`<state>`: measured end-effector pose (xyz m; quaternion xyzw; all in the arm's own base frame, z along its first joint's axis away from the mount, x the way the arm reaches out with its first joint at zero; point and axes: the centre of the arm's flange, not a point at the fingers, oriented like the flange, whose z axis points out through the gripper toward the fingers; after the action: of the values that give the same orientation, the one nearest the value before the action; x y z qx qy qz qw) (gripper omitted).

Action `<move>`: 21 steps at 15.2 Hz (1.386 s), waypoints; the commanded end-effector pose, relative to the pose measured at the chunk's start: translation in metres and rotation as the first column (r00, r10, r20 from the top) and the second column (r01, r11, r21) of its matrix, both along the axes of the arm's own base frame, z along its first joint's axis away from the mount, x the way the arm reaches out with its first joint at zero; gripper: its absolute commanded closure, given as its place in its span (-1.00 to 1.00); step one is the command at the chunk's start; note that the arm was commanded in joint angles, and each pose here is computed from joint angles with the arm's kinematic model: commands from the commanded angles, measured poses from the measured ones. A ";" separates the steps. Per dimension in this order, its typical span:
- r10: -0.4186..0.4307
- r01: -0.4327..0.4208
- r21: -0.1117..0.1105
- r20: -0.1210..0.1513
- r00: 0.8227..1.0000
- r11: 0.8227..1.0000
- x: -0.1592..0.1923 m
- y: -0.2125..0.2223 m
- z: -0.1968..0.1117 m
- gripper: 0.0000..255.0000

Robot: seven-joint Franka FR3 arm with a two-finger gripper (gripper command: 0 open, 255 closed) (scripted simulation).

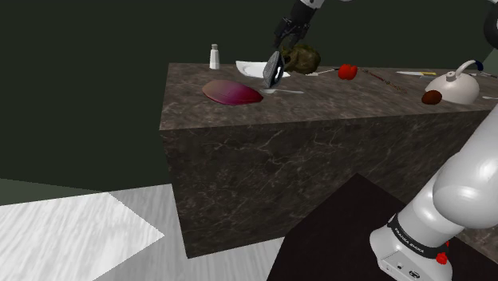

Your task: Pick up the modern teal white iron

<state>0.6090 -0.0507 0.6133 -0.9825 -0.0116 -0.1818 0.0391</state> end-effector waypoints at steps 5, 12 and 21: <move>0.018 -0.018 0.008 0.043 0.999 1.000 0.035 -0.007 0.000 -1.00; 0.018 -0.018 0.008 0.043 0.999 1.000 0.035 -0.007 -0.030 -1.00; 0.018 -0.018 0.008 0.043 0.999 1.000 0.035 -0.007 -0.030 1.00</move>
<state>0.6439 -0.0576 0.5840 -0.9779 -0.0202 -0.2031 0.0446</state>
